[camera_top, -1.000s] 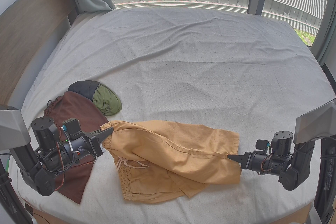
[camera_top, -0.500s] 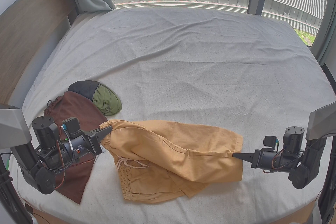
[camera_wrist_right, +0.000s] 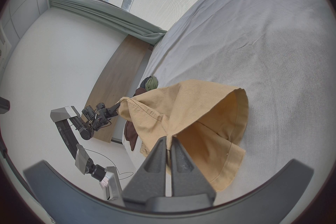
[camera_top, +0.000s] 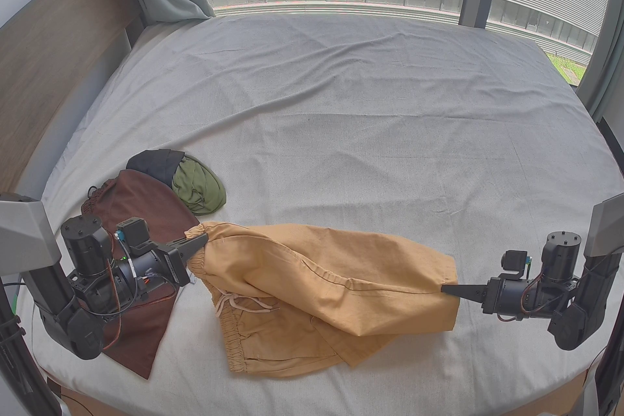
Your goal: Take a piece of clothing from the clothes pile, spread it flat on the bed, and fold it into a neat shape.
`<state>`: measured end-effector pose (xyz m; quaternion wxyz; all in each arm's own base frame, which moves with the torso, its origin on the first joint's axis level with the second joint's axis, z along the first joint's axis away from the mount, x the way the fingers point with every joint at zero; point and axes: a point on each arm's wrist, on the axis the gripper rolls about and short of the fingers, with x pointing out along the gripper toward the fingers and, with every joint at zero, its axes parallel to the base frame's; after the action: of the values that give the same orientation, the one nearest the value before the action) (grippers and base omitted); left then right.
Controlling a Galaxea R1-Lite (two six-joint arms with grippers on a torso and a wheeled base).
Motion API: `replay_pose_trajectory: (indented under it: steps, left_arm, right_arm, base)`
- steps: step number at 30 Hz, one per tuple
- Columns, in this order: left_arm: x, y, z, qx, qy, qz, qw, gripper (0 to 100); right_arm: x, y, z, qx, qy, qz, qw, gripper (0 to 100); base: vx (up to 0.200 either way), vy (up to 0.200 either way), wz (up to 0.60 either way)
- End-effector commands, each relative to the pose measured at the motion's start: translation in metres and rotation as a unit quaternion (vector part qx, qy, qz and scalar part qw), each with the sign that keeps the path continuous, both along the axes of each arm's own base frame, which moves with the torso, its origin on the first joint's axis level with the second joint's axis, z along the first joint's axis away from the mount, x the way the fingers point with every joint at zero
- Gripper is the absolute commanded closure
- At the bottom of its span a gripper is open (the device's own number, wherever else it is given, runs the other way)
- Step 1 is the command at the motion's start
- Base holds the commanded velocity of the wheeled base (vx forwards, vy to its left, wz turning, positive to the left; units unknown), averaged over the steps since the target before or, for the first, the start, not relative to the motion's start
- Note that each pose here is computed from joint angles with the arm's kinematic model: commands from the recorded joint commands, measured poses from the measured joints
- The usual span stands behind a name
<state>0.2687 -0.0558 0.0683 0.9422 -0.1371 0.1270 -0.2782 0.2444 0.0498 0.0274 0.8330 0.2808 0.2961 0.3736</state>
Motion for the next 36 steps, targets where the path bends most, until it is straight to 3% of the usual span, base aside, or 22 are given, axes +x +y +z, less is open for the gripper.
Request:
replay_pose_trajectory:
  steps: [1,3,4,12,36]
  left_arm:
    - [0.0,0.0,0.001,0.0,-0.002,0.0,1.0,100]
    - [0.0,0.0,0.001,-0.001,-0.002,0.0,1.0,100]
    - [-0.001,0.0,0.002,-0.001,-0.003,-0.001,1.0,100]
    - [-0.001,0.0,0.002,-0.001,-0.005,-0.001,1.0,100]
    - [-0.002,-0.002,0.002,-0.001,-0.003,-0.005,1.0,100]
  right_arm:
    - [0.001,0.001,0.001,0.001,-0.004,0.002,1.0,100]
    - [0.001,0.001,0.0,0.0,-0.004,0.002,1.0,100]
    - [0.002,0.001,-0.001,-0.002,-0.003,0.002,1.0,0]
    - [0.013,0.003,-0.022,-0.029,-0.01,0.011,0.9995,0]
    - [0.029,0.032,-0.041,-0.029,-0.012,0.057,0.9979,0]
  base:
    - [0.0,0.0,0.0]
    - [0.0,0.0,0.0]
    - [0.0,0.0,0.0]
    - [0.0,0.0,0.0]
    - [0.0,0.0,0.0]
